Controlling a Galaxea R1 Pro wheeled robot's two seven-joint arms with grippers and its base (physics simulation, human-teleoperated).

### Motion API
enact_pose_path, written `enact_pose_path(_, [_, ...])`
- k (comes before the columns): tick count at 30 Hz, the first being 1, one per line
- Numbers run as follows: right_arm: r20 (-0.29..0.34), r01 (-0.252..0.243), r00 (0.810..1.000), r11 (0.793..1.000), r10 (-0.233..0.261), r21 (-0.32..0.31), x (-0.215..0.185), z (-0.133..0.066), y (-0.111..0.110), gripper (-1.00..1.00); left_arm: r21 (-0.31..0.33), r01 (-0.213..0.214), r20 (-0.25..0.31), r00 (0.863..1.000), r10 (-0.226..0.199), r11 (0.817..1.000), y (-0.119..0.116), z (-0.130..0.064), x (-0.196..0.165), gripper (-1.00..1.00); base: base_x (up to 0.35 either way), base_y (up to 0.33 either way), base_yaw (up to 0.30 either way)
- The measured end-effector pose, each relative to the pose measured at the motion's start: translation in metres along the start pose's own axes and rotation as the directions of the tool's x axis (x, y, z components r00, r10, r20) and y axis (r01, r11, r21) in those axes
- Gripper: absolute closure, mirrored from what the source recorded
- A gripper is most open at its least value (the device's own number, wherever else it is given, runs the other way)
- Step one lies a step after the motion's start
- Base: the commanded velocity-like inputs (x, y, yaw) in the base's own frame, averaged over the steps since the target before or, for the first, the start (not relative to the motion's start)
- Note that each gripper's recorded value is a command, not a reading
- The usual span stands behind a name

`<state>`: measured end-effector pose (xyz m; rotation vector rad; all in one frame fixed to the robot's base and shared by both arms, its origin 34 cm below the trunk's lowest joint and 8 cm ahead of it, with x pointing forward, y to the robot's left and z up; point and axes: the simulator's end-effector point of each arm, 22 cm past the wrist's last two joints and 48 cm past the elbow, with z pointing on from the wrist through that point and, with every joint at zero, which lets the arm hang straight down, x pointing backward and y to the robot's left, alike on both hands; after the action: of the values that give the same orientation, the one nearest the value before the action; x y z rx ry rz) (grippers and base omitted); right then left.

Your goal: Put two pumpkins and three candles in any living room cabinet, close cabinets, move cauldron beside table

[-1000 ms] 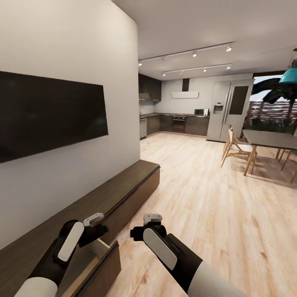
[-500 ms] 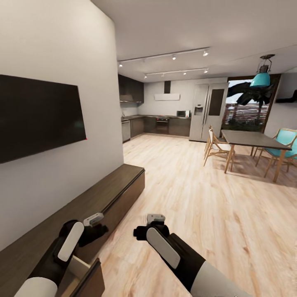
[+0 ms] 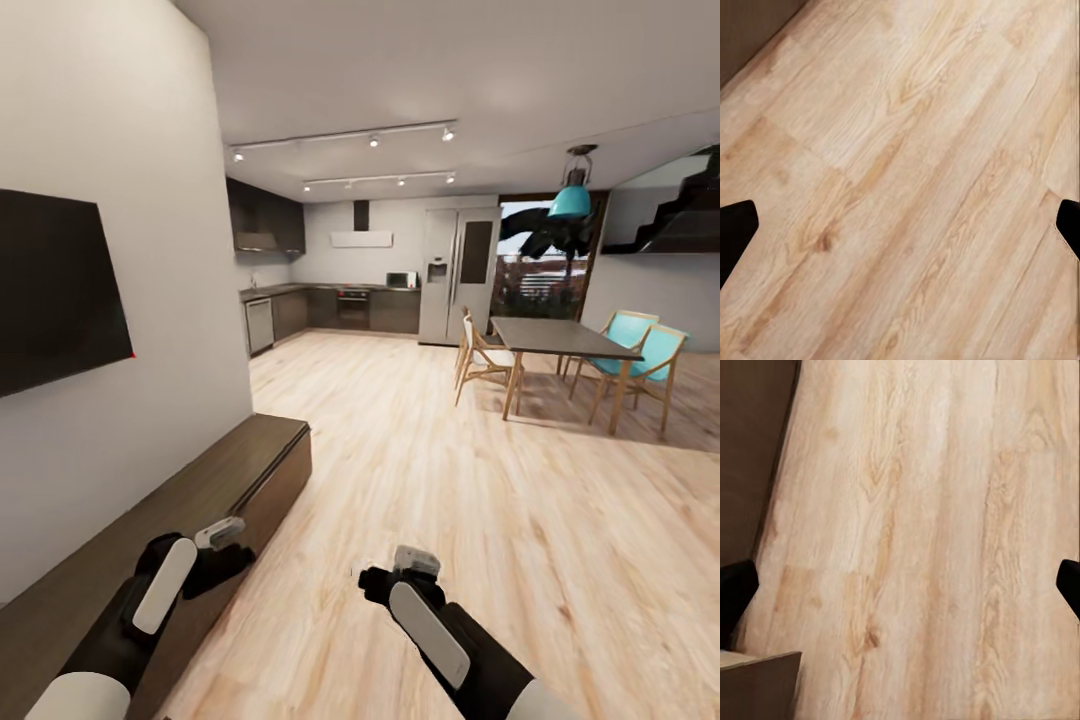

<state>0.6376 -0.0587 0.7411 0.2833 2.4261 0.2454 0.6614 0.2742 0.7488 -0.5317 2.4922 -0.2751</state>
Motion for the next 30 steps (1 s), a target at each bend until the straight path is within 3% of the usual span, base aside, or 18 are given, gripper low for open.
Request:
enact_pose_path(3, [0.049, -0.083, 0.995, 0.996, 0.081, 0.042, 0.011, 0.007, -0.032, -1.00, 0.000, -0.004, 0.001, 1.000, 0.004, 1.000, -0.001, 0.000, 0.000, -1.00, 0.326, -0.144, -0.274])
enact_pose_path(5, [0.073, -0.114, 0.991, 0.991, 0.109, 0.066, 0.013, 0.010, -0.049, -1.00, 0.001, -0.007, 0.000, 1.000, 0.007, 1.000, -0.002, 0.000, 0.001, -1.00, 0.304, -0.178, -0.283])
enact_pose_path(13, [0.076, -0.141, 0.988, 0.983, 0.132, 0.120, 0.023, 0.018, -0.081, -1.00, 0.000, -0.008, -0.009, 1.000, 0.008, 1.000, -0.003, 0.002, 0.005, -1.00, 0.288, -0.201, -0.276])
enact_pose_path(20, [0.017, -0.199, 0.980, 0.972, 0.199, 0.122, 0.039, 0.024, -0.089, -1.00, -0.005, -0.009, -0.018, 1.000, 0.009, 1.000, -0.002, 0.006, 0.008, -1.00, 0.276, -0.220, -0.173])
enact_pose_path(30, [-0.006, -0.202, 0.979, 0.974, 0.203, 0.100, 0.046, 0.030, -0.087, -1.00, -0.014, -0.010, -0.032, 0.999, 0.009, 1.000, 0.001, 0.012, 0.013, -1.00, 0.296, -0.173, -0.082])
